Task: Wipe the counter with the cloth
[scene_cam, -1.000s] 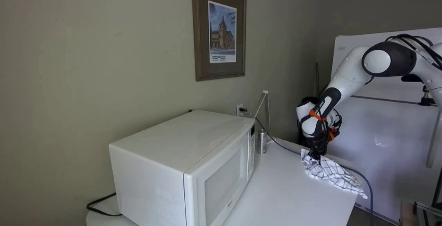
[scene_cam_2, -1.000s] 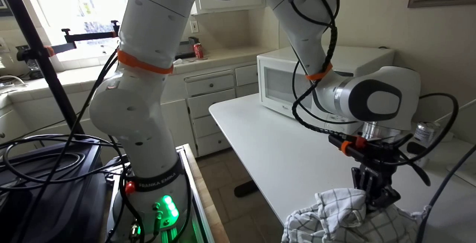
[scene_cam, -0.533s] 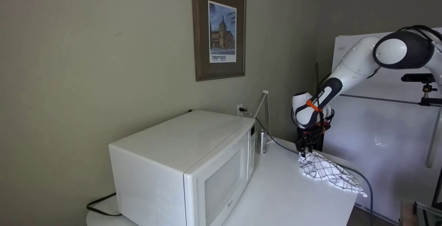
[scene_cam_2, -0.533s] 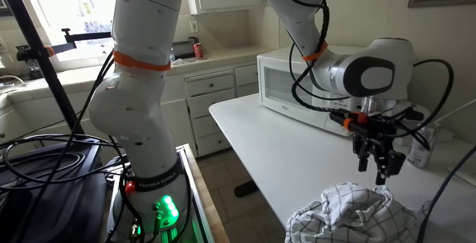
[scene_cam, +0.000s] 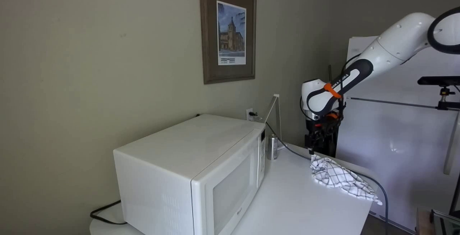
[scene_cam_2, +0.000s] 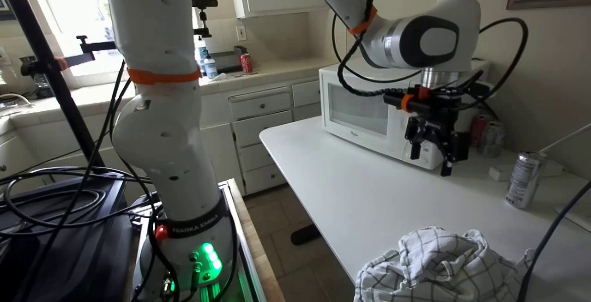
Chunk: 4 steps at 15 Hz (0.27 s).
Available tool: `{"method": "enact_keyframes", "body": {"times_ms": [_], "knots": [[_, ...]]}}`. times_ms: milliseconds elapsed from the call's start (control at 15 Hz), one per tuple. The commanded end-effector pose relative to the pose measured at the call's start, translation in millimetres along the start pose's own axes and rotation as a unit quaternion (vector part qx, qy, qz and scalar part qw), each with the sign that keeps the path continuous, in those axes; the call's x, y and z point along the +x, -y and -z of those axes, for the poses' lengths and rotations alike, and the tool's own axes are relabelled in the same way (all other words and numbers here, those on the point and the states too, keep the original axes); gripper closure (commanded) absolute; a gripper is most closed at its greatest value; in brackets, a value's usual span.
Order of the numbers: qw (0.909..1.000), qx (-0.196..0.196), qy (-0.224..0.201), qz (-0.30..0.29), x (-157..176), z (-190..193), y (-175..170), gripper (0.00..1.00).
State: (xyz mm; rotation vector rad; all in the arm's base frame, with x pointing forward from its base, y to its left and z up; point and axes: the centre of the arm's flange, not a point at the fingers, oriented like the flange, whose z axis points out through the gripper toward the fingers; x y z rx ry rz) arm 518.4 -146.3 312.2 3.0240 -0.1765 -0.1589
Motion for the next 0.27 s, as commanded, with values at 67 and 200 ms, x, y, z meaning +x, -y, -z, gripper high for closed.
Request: {"method": "enact_keyframes", "body": {"times_ms": [67, 200], "knots": [[1.0000, 0.000, -0.006, 0.004, -2.4, 9.1, 3.9, 0.00], [1.0000, 0.000, -0.003, 0.001, -1.6, 5.1, 1.1, 0.00]]}}
